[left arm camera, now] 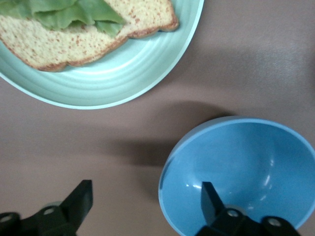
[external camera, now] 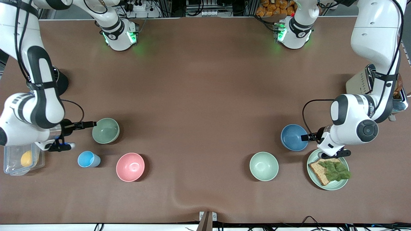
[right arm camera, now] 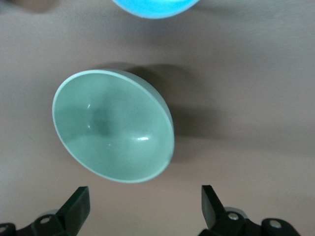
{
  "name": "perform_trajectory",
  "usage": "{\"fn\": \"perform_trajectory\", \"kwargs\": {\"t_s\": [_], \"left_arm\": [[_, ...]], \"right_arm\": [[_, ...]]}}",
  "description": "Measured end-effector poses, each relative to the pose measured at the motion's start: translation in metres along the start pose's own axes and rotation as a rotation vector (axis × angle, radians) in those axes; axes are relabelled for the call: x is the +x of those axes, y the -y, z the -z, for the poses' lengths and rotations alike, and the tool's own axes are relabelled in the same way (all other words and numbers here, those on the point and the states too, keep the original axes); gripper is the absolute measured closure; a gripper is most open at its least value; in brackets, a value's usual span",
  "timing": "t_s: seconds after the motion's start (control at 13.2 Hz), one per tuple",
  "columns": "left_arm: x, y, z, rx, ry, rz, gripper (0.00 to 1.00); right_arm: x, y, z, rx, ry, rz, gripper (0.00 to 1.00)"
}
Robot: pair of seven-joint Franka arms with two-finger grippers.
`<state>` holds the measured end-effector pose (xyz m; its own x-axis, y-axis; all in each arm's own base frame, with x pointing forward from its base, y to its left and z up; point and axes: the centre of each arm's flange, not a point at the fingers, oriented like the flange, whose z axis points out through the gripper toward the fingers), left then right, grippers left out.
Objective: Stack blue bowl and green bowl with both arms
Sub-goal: 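Lower the left gripper to the blue bowl while the right gripper reaches the green bowl, then grasp the blue bowl with the left gripper while the right gripper grasps the green bowl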
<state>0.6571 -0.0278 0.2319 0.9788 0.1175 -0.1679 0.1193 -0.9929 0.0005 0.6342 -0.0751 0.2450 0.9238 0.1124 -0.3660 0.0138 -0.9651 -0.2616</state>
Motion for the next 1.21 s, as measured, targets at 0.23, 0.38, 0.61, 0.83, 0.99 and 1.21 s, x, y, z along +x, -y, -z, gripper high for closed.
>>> {"fn": "perform_trajectory", "kwargs": {"t_s": [0.23,0.38,0.61,0.83,0.99,1.21], "left_arm": [[0.0,0.0,-0.007,0.0,0.007,0.003,0.26],[0.0,-0.001,-0.01,0.0,0.008,0.002,0.51],[0.0,-0.002,-0.015,0.0,0.011,0.001,0.65],[0.001,-0.003,-0.017,-0.001,0.007,0.0,0.7],[0.001,-0.004,-0.017,-0.001,0.007,-0.002,0.78],[0.001,-0.006,-0.011,-0.008,-0.001,-0.001,0.95]], "right_arm": [[0.009,0.005,-0.025,0.005,0.029,0.007,0.0],[0.013,0.007,-0.031,0.0,0.027,0.011,0.0],[0.017,0.005,-0.033,-0.008,0.007,0.009,0.0],[0.022,0.002,-0.036,-0.018,-0.016,0.006,0.0],[0.026,-0.002,-0.046,-0.021,-0.014,0.003,0.0],[0.029,-0.006,-0.062,-0.018,0.006,0.006,0.1]]}}
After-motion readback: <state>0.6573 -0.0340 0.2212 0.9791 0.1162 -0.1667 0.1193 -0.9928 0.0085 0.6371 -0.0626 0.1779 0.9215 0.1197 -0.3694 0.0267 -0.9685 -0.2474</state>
